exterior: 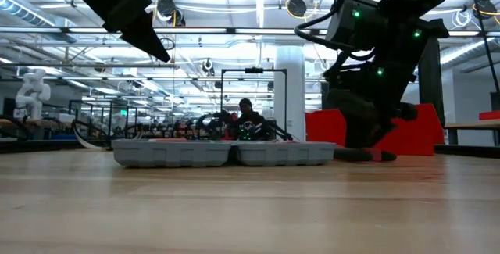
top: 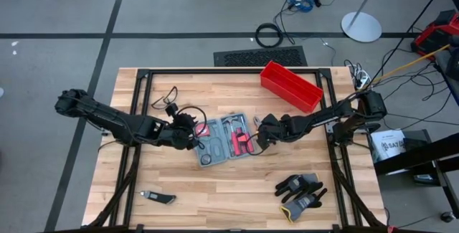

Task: Prefit tool cases
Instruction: Remove the pliers from the toolbox, then remove the tape measure from the toolbox

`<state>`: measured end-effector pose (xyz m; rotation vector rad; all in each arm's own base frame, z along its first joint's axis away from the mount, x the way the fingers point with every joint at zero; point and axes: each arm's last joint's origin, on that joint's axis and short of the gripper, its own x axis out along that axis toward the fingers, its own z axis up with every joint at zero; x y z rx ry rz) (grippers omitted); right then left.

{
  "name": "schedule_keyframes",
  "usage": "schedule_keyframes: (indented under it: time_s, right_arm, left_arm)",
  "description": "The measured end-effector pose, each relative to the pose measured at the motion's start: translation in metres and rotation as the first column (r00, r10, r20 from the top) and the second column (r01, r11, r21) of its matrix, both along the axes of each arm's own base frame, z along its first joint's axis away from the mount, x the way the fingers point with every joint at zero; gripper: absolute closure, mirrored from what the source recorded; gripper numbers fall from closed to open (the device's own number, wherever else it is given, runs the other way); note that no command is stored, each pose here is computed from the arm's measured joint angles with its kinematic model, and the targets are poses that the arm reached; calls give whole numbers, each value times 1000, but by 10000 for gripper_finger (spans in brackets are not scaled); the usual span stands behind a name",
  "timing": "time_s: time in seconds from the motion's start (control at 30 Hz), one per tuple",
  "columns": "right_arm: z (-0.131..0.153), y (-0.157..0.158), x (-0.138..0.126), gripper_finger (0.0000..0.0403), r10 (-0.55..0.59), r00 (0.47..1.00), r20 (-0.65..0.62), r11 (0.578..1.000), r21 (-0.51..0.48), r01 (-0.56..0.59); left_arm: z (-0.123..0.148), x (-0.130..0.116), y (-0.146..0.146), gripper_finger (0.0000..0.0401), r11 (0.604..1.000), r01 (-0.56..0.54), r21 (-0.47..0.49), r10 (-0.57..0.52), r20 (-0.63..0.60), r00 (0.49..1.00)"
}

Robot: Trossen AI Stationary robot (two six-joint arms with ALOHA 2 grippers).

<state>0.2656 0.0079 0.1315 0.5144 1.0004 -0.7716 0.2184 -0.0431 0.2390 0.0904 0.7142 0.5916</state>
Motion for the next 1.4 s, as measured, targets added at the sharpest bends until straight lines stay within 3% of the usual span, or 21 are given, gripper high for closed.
schedule_keyframes:
  time_s: [0.23,0.4,0.5,0.63,0.7,0.87,1.03,1.23,1.4]
  right_arm:
    - [35,3,2,296,29,994,101,999,-36,-25]
    - [71,13,9,303,146,965,220,987,-99,-127]
    - [86,22,19,303,283,922,266,954,-179,-241]
    - [96,31,39,303,456,836,306,876,-320,-361]
    - [96,32,49,303,500,810,307,848,-366,-384]
    - [90,23,73,303,520,807,280,828,-398,-396]
    - [79,7,113,303,588,758,282,790,-401,-464]
    - [63,-24,157,296,582,784,218,797,-345,-495]
    - [50,-43,184,257,587,780,214,801,-295,-522]
  left_arm:
    - [0,0,0,333,1000,0,0,0,0,1000]
    - [-2,0,0,333,1000,0,2,0,-8,1000]
    - [-7,-2,1,333,1000,1,9,-1,-29,1000]
    - [-10,-5,2,333,1000,-3,27,5,-79,997]
    - [-11,-7,3,333,999,-4,34,8,-99,995]
    - [-12,-8,4,333,998,-13,54,19,-107,994]
    - [-13,-11,12,333,991,-88,97,101,-129,987]
    - [-45,-25,24,333,987,-129,95,148,-234,961]
    - [-68,-37,30,333,985,-162,58,172,-283,944]
